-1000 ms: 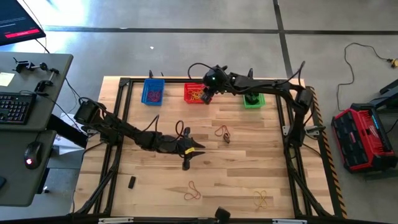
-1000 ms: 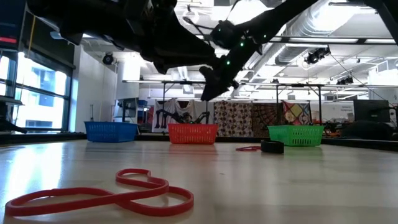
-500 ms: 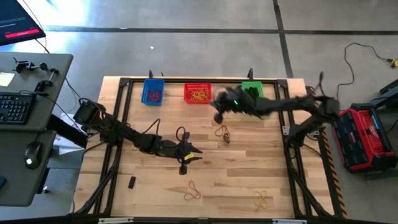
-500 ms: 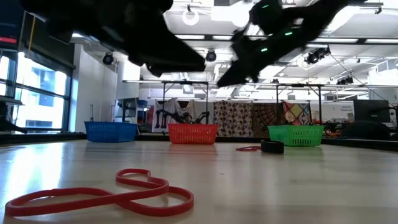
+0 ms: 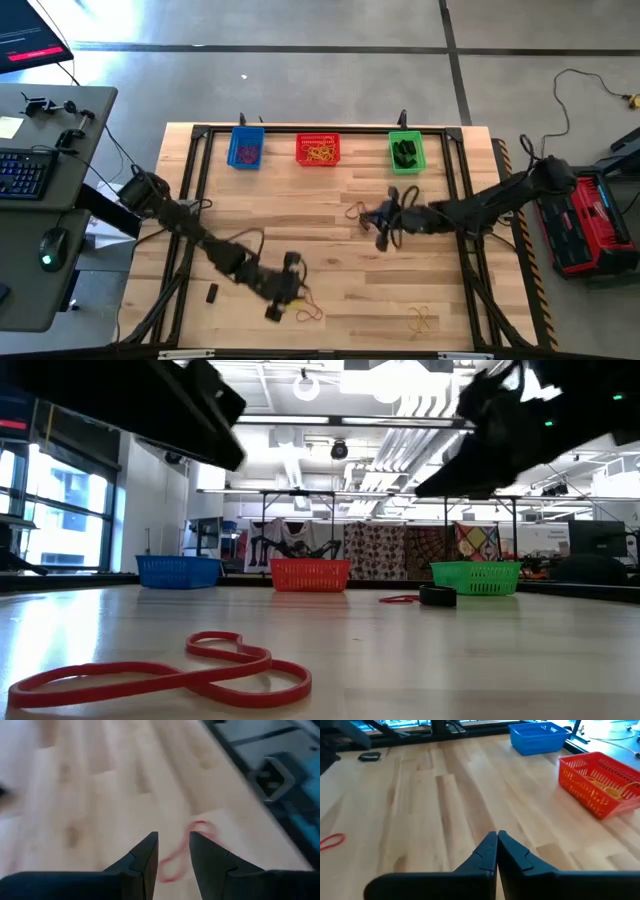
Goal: Sort rubber bands into baskets
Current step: Put the orange rubberband into the blue bin
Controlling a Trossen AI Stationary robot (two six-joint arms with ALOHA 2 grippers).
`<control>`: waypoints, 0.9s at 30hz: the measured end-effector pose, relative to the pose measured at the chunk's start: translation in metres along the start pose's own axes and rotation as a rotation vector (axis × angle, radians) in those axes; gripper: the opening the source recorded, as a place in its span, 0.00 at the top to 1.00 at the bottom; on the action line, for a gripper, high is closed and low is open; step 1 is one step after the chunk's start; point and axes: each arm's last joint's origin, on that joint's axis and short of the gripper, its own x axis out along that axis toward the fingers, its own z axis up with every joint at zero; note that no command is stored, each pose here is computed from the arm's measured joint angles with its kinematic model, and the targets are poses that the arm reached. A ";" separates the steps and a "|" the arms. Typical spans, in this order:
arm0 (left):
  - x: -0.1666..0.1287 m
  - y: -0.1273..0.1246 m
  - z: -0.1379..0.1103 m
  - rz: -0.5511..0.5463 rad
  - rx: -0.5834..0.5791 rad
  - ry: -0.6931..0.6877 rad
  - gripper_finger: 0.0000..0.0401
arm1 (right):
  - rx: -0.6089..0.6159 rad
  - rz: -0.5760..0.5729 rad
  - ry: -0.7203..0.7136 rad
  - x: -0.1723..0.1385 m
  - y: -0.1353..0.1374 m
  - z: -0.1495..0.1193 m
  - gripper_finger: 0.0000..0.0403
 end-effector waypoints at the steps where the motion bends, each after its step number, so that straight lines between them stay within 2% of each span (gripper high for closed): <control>1: 0.002 -0.007 0.000 -0.016 0.003 0.003 0.74 | 0.001 -0.002 0.000 -0.002 0.005 -0.003 1.00; 5: 0.013 -0.025 -0.006 -0.013 -0.003 0.035 0.74 | -0.021 -0.003 -0.012 -0.011 0.023 -0.008 1.00; 11: 0.033 -0.027 -0.014 0.060 0.016 0.125 0.74 | -0.032 0.007 -0.038 -0.020 0.037 -0.011 1.00; 19: 0.054 -0.017 -0.014 -0.037 0.002 0.169 0.74 | -0.036 0.009 -0.039 -0.024 0.041 -0.013 1.00; 27: 0.055 -0.014 -0.014 -0.055 0.023 0.169 0.73 | -0.045 0.007 -0.036 -0.024 0.041 -0.013 1.00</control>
